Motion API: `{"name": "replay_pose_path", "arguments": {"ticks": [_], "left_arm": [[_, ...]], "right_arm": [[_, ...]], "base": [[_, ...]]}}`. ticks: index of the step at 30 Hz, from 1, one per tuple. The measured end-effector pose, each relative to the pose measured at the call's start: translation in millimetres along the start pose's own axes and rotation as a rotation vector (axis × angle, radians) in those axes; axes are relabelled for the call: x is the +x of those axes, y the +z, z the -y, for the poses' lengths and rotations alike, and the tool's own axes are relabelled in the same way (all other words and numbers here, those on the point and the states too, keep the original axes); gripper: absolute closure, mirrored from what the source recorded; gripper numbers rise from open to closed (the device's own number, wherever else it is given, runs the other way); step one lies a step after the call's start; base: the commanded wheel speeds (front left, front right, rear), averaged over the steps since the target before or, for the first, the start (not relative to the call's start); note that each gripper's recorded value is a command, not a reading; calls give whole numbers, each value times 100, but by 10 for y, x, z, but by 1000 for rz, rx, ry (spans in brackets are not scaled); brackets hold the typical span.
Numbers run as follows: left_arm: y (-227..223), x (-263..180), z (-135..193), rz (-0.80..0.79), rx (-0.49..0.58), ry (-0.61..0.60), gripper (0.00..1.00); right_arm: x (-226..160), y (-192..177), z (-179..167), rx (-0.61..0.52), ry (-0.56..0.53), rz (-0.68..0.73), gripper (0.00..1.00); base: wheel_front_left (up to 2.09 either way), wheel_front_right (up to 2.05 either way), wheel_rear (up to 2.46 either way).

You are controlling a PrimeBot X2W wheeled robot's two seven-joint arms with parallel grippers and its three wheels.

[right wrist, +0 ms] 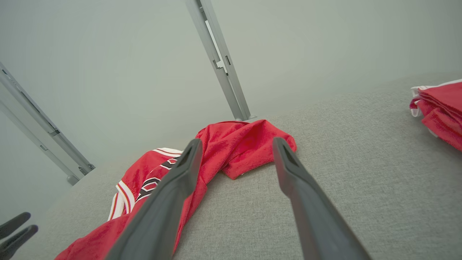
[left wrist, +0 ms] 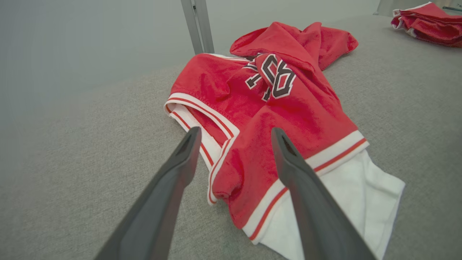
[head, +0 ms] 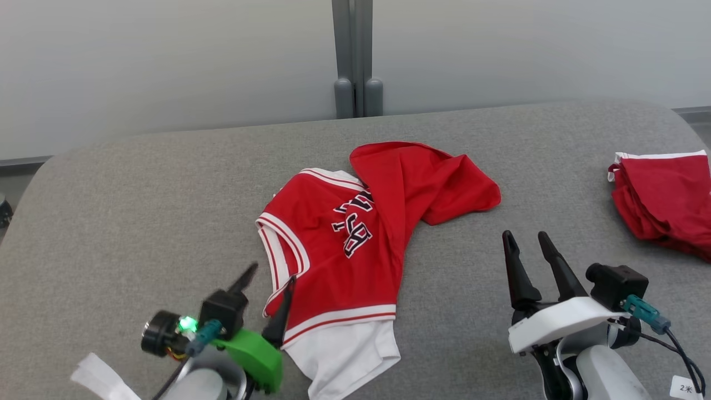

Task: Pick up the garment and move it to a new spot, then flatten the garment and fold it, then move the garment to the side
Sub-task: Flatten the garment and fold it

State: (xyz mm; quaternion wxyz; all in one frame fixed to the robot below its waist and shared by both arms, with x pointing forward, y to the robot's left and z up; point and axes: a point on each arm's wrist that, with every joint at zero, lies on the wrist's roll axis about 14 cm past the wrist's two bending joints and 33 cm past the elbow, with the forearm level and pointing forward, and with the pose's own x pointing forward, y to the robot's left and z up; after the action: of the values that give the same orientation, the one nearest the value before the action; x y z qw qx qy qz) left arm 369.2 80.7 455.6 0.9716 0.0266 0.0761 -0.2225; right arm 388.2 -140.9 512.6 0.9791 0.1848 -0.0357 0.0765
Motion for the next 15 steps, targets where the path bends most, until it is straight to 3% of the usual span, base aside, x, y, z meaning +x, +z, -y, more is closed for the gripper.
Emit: {"name": "replay_pose_path", "arguments": {"ticks": [4, 8, 15], "left_arm": [[728, -13, -250, 250, -109, 169, 0], [970, -200, -397, 381, -267, 292, 0], [738, -242, -342, 336, -219, 280, 0]], "right_arm": [[38, 46, -95, -4, 32, 15, 0], [71, 40, -141, -27, 57, 11, 0], [198, -61, -249, -103, 133, -42, 0]], "base": [[0, 0, 0], [0, 0, 0], [0, 0, 0]]}}
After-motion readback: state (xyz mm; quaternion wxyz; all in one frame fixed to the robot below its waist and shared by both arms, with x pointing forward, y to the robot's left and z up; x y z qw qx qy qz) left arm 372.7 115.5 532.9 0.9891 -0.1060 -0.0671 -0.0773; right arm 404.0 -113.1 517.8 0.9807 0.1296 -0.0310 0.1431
